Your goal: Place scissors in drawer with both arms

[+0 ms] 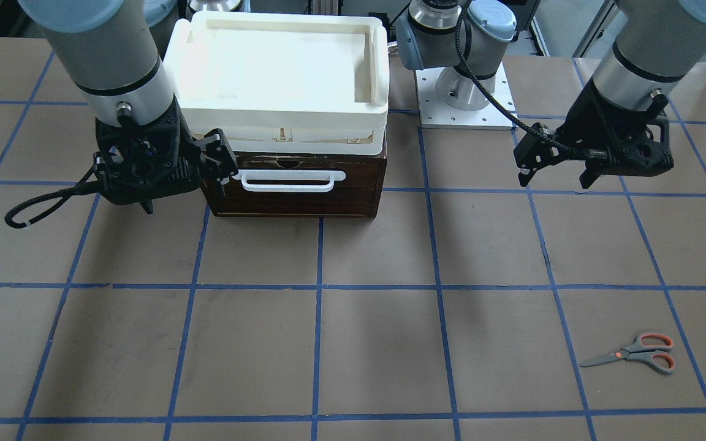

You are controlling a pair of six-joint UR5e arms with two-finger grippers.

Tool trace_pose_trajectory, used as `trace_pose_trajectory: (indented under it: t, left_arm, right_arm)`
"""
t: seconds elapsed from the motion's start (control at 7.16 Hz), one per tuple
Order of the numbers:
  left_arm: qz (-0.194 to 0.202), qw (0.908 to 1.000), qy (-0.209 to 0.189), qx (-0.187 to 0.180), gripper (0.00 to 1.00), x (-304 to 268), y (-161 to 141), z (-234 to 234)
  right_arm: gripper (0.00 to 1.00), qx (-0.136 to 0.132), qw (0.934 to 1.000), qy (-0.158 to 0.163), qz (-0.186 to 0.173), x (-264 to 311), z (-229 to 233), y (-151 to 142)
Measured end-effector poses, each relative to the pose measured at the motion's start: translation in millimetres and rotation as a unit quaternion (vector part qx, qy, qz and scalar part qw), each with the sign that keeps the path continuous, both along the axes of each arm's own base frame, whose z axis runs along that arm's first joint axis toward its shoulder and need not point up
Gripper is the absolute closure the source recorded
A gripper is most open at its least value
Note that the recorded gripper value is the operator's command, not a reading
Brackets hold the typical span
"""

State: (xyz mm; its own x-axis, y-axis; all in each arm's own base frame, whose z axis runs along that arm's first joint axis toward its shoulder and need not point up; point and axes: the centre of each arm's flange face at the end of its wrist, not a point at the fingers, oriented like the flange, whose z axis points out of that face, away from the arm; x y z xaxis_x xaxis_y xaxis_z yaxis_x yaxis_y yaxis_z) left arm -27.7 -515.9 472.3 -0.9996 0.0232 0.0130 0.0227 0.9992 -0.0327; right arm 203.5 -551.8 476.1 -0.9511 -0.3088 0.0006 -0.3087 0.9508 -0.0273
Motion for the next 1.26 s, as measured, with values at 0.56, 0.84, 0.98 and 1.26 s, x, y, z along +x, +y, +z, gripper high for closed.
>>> trace_pose_trajectory:
  t: [0.56,0.84,0.98,1.26]
  left_arm:
    - [-0.196,0.9801,-0.029,-0.003,0.0,85.5,-45.6,-51.5]
    - [-0.306,0.9514,-0.034,0.002,0.0,135.1,-60.5,-82.0]
    - [-0.342,0.9392,-0.036,0.004,0.0,148.8,-66.6,-94.9]
    - [-0.45,0.8916,-0.054,-0.005,0.0,165.5,-86.6,-123.2]
  right_arm:
    - [0.0,0.028,0.9865,-0.003,0.161,32.2,-38.2,-3.5]
    - [0.0,0.049,0.9766,-0.018,0.209,51.8,-60.5,-3.9]
    - [0.0,0.055,0.9734,-0.032,0.22,59.3,-66.7,-3.4]
    - [0.0,0.06,0.9617,-0.05,0.263,73.1,-79.4,-4.4]
